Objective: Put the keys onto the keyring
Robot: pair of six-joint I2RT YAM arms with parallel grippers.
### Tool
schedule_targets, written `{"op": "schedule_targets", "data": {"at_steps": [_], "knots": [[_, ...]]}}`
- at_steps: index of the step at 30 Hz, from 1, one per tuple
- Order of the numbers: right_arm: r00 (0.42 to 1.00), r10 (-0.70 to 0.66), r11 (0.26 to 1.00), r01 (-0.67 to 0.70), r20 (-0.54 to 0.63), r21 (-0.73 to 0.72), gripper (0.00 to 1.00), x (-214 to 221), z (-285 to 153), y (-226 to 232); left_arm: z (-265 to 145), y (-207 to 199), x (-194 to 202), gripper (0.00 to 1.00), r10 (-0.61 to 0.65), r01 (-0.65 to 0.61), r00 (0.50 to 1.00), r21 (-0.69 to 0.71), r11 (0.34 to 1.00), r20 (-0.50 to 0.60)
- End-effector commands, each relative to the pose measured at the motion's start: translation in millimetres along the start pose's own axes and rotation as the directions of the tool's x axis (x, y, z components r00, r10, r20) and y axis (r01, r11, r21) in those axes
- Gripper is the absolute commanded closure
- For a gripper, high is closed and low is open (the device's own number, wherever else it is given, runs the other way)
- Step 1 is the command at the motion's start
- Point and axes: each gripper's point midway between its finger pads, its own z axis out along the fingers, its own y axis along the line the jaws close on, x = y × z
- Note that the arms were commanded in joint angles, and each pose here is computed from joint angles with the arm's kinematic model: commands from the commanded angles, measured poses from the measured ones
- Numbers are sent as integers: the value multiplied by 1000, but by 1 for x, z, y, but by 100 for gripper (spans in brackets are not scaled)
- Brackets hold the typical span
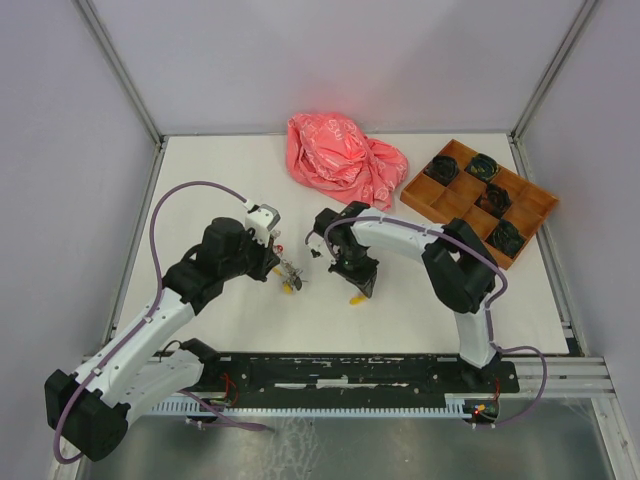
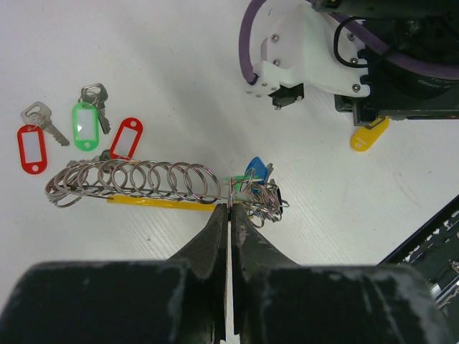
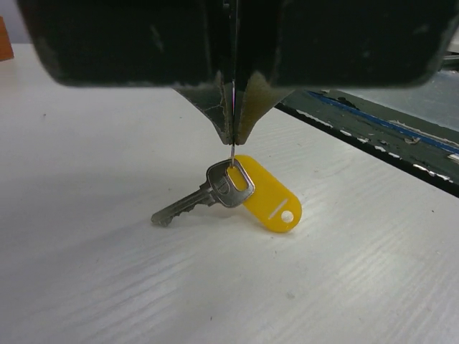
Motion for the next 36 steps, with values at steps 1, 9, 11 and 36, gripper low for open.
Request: {"op": "schedule_targets", "data": {"at_steps": [1,9,11,36], "knots": [[999,-35,999,35,-22,24,97,-16,-5,-7,-6,-4,-22,97,24,-26,997,25,999,80],[999,-40,999,39,20,30,86,-39,-3,-9,-6,-3,-22,97,21,-22,996,14,1000,82],[996,-33,999,31,88,23,76,-45,-12,-6,-6,-2,-24,97,20,-21,996,10,1000,87],[555,79,993,-119,828,-15,61,-49,-30,-8,-8,-8,-28,97,13,-18,993,39,999,115]]}}
